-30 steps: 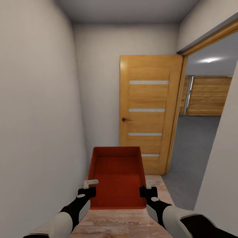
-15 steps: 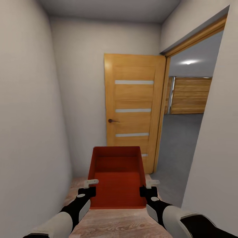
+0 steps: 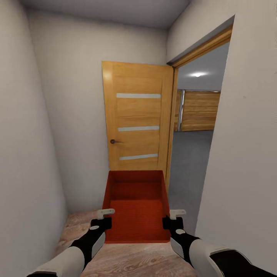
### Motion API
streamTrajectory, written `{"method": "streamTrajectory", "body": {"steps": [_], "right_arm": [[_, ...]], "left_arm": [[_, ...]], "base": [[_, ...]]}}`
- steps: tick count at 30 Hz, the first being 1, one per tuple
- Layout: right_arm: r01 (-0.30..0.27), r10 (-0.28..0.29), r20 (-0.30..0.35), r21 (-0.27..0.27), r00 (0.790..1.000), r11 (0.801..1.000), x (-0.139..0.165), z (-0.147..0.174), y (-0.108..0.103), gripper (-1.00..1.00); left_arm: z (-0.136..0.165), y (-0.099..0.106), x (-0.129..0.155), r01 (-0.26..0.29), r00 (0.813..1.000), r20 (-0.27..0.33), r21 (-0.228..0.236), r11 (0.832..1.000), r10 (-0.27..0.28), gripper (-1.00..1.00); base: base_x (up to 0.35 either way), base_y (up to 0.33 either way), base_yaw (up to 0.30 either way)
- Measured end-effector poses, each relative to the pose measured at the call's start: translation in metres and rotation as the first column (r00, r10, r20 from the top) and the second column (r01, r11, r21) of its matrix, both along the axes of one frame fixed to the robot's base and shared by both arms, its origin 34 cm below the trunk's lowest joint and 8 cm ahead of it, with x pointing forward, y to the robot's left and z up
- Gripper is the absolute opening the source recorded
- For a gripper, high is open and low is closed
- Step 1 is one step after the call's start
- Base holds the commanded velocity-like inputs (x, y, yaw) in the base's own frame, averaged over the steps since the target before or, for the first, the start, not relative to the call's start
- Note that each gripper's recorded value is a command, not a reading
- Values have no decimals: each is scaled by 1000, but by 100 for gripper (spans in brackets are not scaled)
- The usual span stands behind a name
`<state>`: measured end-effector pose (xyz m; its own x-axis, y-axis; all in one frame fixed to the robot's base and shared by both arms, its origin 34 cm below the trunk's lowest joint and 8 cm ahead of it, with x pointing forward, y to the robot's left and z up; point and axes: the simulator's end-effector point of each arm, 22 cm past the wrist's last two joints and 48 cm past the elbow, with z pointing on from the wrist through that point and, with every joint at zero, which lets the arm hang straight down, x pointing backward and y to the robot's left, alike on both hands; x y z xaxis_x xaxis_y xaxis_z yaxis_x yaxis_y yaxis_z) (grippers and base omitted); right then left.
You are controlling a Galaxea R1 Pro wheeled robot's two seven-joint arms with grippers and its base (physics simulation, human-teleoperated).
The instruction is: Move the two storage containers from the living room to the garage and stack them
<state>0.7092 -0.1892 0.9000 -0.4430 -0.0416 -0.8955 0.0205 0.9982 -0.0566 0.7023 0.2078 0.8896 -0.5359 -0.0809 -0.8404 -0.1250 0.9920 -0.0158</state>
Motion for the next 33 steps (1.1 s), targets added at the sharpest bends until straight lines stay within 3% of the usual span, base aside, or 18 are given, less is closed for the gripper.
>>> {"method": "streamTrajectory", "body": {"steps": [16, 33], "right_arm": [[0, 0, -2, 1, 1000, 1000, -1, -1, 0, -100], [1, -1, -2, 1, 1000, 1000, -1, -1, 0, -100]], "left_arm": [[0, 0, -1, 0, 1000, -1, 0, 1000, 0, -100], [-1, 0, -1, 1, 1000, -2, 0, 1000, -1, -100]], "base": [[267, 198, -17], [281, 209, -258]]}}
